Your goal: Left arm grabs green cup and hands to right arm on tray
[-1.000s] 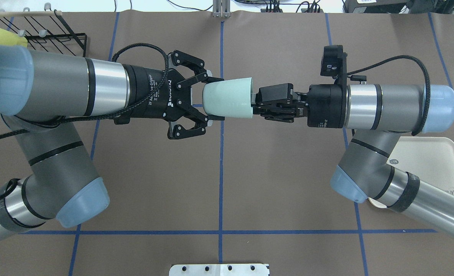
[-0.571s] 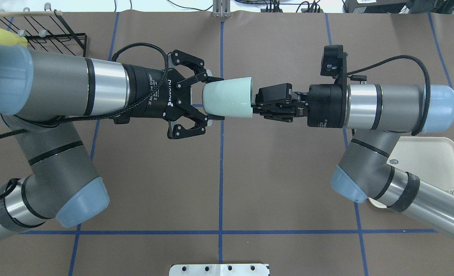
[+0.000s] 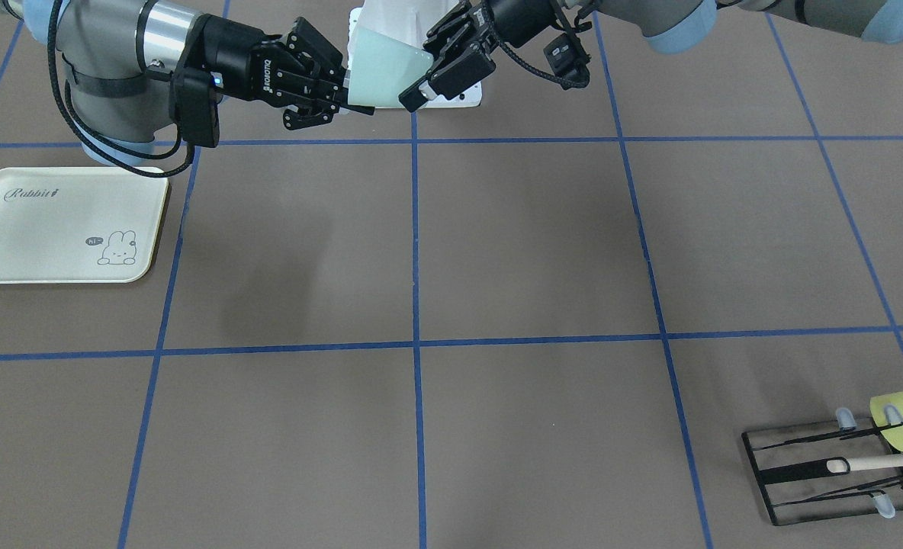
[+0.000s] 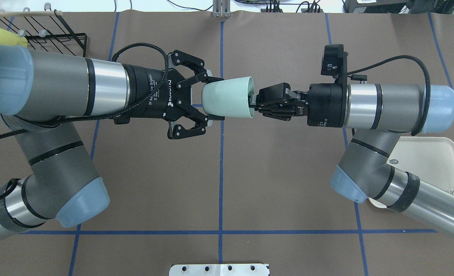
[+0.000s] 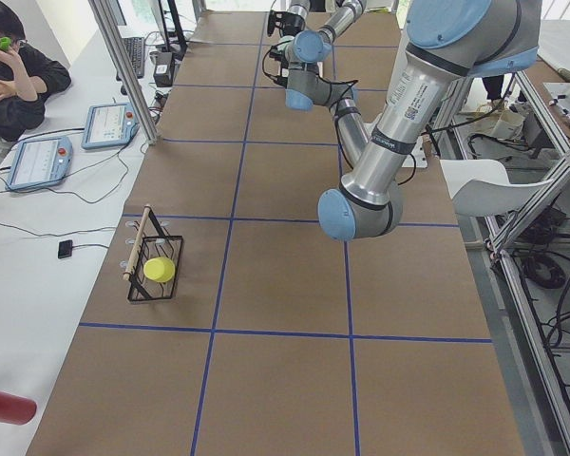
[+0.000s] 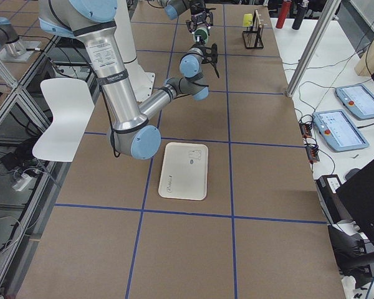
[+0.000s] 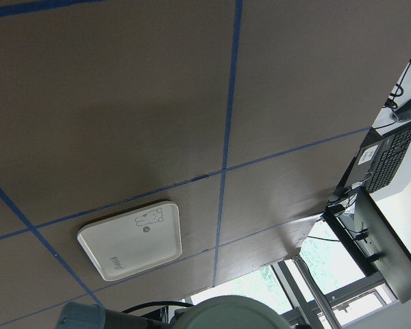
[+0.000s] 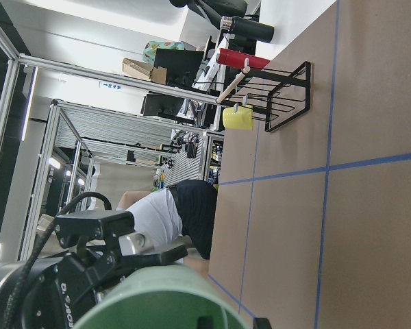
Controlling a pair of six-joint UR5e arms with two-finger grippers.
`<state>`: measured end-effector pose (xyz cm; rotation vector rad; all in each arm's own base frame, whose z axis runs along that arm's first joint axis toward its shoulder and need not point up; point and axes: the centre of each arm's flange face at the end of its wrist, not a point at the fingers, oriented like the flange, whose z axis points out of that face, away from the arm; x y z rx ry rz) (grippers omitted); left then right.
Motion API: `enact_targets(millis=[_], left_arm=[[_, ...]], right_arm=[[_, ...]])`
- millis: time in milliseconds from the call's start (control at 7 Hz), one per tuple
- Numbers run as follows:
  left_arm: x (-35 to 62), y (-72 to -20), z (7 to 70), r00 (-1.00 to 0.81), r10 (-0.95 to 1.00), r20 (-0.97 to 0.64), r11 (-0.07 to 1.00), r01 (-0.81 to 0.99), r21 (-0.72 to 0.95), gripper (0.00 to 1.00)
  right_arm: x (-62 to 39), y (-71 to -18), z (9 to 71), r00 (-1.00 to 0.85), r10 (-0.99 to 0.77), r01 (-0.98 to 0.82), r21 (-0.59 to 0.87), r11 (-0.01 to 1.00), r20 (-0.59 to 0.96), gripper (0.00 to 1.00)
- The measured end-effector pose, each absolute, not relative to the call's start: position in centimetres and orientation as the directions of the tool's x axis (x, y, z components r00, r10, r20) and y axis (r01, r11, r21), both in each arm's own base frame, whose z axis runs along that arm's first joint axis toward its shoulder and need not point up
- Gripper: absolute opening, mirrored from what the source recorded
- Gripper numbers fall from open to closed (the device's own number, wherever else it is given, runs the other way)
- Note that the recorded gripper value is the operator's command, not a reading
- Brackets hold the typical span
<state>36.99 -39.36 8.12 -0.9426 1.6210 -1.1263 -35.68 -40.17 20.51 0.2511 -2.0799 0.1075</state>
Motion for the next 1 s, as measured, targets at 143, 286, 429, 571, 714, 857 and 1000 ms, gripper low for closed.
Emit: enact_targets(millis=[143,286,429,571,714,857,1000], left_arm=[[37.05,-39.4,8.24,-0.285,-0.924,-0.256,0.29,-0.081,-0.954,1.0],[37.08,-39.39,8.28,-0.284,-0.923,-0.261,0.294,-0.08,-0.953,1.0],[37.11,-39.42,8.41,-0.284,-0.922,-0.262,0.294,-0.077,-0.953,1.0],[37.11,-39.46,8.47,-0.284,-0.922,-0.263,0.295,-0.075,-0.953,1.0],[37.11,-39.46,8.5,-0.285,-0.922,-0.263,0.295,-0.075,-0.953,1.0],[37.11,-39.47,8.51,-0.285,-0.922,-0.263,0.295,-0.075,-0.953,1.0],[37.1,-39.49,8.54,-0.285,-0.922,-0.263,0.295,-0.074,-0.953,1.0]], right_arm=[[-35.68,-40.18,20.51,-0.482,-0.133,-0.223,0.026,0.974,0.866,0.0],[-35.72,-40.22,20.55,-0.48,-0.131,-0.223,0.024,0.975,0.867,0.0],[-35.72,-40.23,20.61,-0.48,-0.13,-0.223,0.022,0.974,0.868,0.0],[-35.72,-40.25,20.62,-0.48,-0.128,-0.224,0.02,0.974,0.868,0.0],[-35.72,-40.26,20.66,-0.48,-0.127,-0.225,0.018,0.974,0.868,0.0],[-35.69,-40.28,20.75,-0.479,-0.126,-0.226,0.017,0.974,0.869,0.0],[-35.51,-40.45,20.86,-0.477,-0.128,-0.235,0.014,0.972,0.869,0.0]])
